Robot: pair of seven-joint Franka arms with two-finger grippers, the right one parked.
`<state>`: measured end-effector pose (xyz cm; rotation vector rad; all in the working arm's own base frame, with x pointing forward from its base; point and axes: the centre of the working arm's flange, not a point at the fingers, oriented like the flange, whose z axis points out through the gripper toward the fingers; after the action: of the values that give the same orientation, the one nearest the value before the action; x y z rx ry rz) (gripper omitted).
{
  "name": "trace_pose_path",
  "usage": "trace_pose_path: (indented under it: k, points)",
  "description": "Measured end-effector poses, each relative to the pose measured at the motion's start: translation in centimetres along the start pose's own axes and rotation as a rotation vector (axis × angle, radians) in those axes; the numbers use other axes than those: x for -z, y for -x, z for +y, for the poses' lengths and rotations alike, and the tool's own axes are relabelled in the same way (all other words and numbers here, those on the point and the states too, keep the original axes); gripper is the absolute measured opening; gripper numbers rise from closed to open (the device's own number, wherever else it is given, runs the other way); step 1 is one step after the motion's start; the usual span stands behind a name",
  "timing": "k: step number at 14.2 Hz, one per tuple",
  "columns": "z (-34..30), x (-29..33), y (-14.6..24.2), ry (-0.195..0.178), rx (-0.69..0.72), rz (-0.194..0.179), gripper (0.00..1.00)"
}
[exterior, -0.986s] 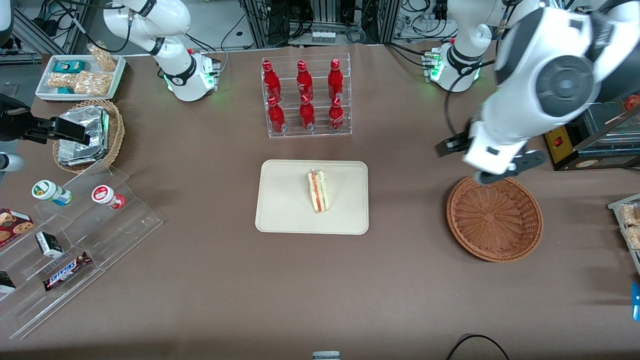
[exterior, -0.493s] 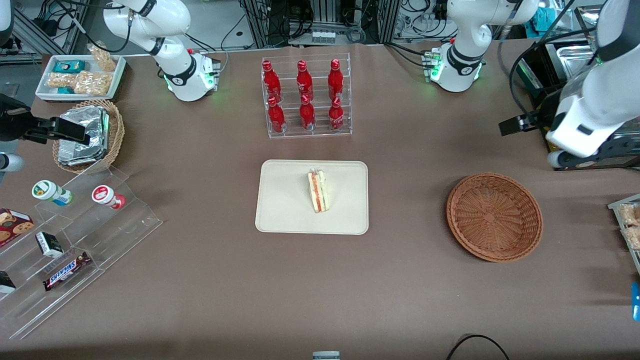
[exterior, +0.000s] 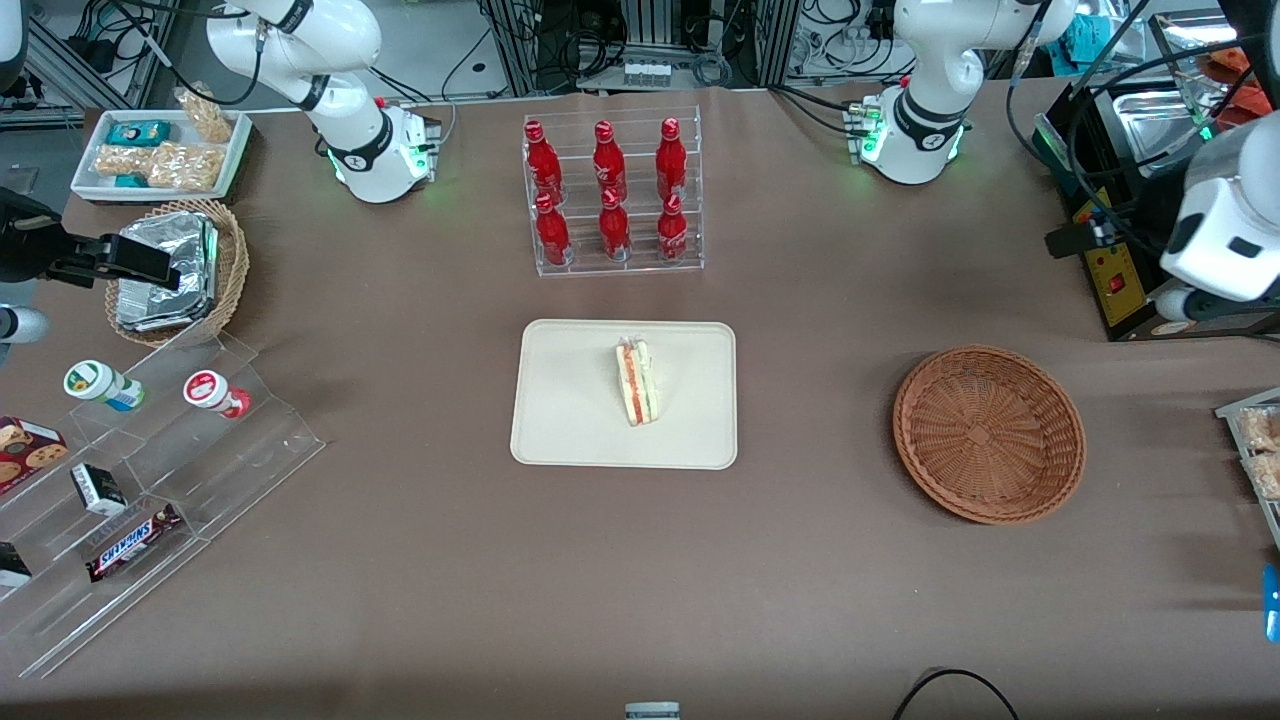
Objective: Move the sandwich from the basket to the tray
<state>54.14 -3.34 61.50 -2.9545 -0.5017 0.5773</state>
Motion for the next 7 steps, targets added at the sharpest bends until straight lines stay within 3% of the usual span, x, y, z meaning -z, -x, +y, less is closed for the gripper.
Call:
trace_pose_path:
  k: [7]
  points:
    - [-2.9, -1.3, 0.0, 0.024, -0.075, 0.056, 1.0]
